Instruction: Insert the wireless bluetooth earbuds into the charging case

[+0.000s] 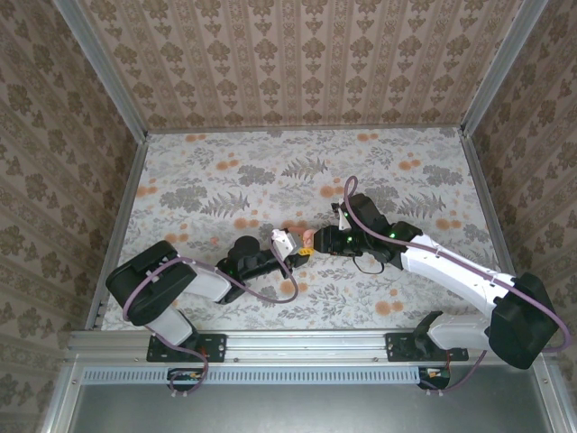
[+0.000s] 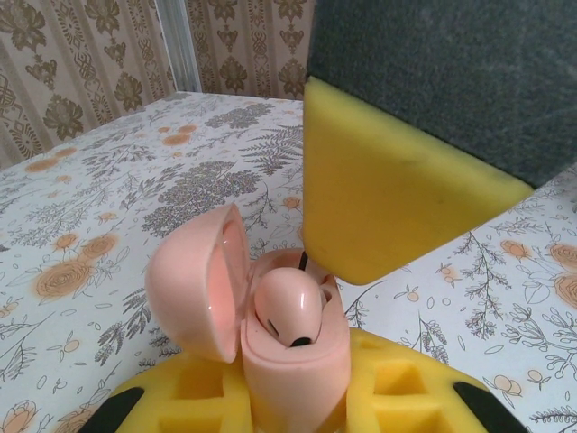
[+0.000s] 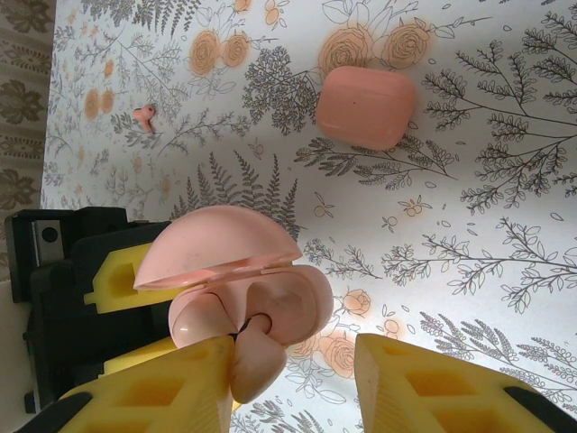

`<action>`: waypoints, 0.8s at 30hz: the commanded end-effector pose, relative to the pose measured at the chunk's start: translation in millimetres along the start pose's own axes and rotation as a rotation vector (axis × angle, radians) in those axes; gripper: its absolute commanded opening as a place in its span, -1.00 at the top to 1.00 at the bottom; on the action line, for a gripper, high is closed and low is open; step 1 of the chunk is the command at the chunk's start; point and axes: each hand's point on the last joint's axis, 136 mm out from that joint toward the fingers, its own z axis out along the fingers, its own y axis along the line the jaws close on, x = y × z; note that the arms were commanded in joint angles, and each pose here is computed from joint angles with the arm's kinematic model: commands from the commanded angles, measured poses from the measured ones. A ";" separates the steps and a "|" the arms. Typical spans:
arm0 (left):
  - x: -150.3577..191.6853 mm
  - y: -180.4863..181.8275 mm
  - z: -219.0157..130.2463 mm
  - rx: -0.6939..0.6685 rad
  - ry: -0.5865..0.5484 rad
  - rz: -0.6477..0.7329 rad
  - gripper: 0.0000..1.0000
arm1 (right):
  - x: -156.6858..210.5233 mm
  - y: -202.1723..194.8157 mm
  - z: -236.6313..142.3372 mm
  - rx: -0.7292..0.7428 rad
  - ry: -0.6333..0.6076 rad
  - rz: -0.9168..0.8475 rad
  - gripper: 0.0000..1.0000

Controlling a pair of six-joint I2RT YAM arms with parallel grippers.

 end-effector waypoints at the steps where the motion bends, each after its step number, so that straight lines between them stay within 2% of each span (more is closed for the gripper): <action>1: -12.4 2.8 -4.2 -0.013 -0.038 0.030 0.76 | -0.6 -7.0 -3.7 0.031 -0.007 -0.006 0.20; 24: -15.8 2.8 -2.8 -0.009 -0.042 0.033 0.76 | -3.1 -10.6 -10.8 0.037 -0.026 -0.002 0.17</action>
